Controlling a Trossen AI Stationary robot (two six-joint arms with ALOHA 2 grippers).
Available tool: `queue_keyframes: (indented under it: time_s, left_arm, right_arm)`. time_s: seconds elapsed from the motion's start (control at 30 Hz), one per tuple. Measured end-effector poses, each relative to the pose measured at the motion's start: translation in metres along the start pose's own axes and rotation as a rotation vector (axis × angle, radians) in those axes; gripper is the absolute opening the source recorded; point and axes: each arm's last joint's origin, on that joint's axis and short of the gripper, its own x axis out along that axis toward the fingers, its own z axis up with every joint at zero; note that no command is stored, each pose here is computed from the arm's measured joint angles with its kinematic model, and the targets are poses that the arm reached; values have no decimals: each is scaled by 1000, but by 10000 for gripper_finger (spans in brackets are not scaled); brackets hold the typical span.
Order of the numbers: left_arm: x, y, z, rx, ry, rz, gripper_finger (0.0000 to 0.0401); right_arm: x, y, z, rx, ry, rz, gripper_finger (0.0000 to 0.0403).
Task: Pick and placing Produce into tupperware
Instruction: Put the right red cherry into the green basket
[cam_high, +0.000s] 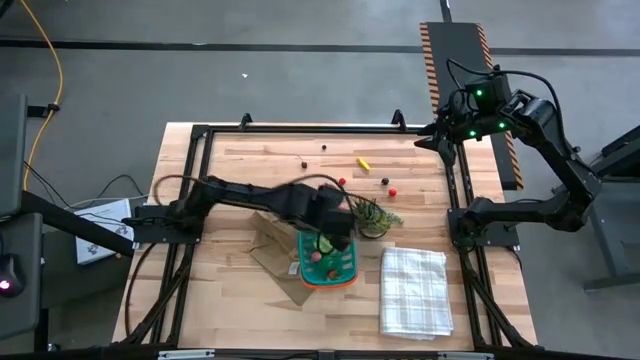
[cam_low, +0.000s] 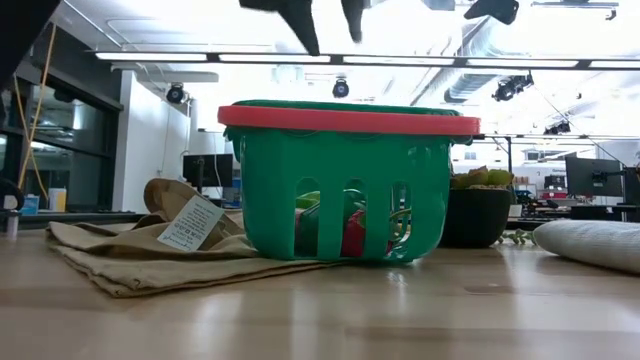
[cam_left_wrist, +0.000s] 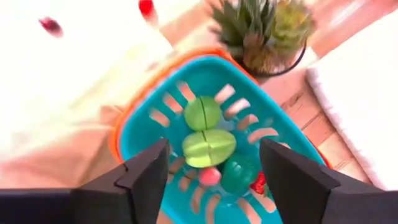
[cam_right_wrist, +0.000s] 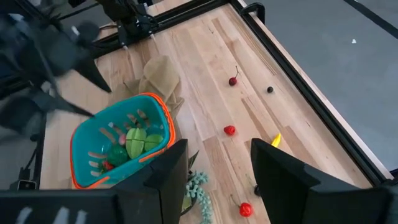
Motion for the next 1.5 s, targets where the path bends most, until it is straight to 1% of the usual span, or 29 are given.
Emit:
queue_keyframes:
  time_s: [0.1, 0.23, 0.3, 0.37, 0.47, 0.5, 0.53, 0.6, 0.63, 0.7, 0.8, 0.87, 0.9, 1.1, 1.2, 1.27, 1.33, 1.43, 1.5]
  left_arm:
    - [-24, 13, 5, 45, -65, -17, 213]
    - [-56, 34, 8, 108, -143, -16, 182]
    - [-69, 44, 10, 134, -187, -14, 168]
    - [-83, 53, 11, 173, -225, -22, 156]
    - [-104, 69, 12, 222, -279, -36, 142]
    - [-110, 73, 12, 244, -291, -40, 139]
    - [-115, 78, 12, 264, -303, -45, 135]
    - [-127, 87, 12, 302, -331, -50, 130]
    - [-132, 91, 12, 326, -343, -53, 127]
    - [-144, 102, 11, 363, -366, -66, 121]
    - [-161, 119, 9, 402, -403, -86, 114]
    - [-171, 129, 8, 411, -435, -88, 110]
    - [-176, 135, 8, 412, -455, -84, 108]
    - [-203, 167, 3, 386, -534, -103, 107]
    - [-210, 177, 0, 397, -555, -112, 107]
    - [-215, 183, -1, 393, -566, -119, 105]
    - [-218, 188, -2, 387, -576, -124, 103]
    - [-222, 194, -4, 392, -587, -130, 101]
    - [-225, 199, -5, 394, -595, -135, 101]
  right_arm:
    - [0, 0, 1, 38, -10, -2, 167]
    - [3, -2, 7, 141, -46, -5, 167]
    - [9, -3, 12, 168, -65, 4, 167]
    - [17, -1, 21, 157, -98, 32, 167]
    - [33, 7, 38, 78, -173, 93, 167]
    - [39, 9, 43, 77, -195, 102, 167]
    - [46, 10, 47, 92, -203, 87, 167]
    - [61, 9, 47, 133, -149, 31, 167]
    - [69, 7, 44, 161, -94, -10, 167]
    - [87, 2, 33, 201, 67, -101, 167]
    - [113, -2, 16, 215, 325, -245, 167]
    - [128, -4, 9, 203, 433, -310, 167]
    - [134, -3, 8, 200, 462, -319, 167]
    - [169, -2, 4, 196, 549, -298, 167]
    - [192, -8, -7, 235, 524, -193, 167]
    - [206, -14, -22, 273, 509, -160, 167]
    - [214, -20, -43, 317, 553, -173, 167]
    - [217, -26, -75, 369, 618, -186, 167]
    - [215, -26, -90, 388, 627, -188, 167]
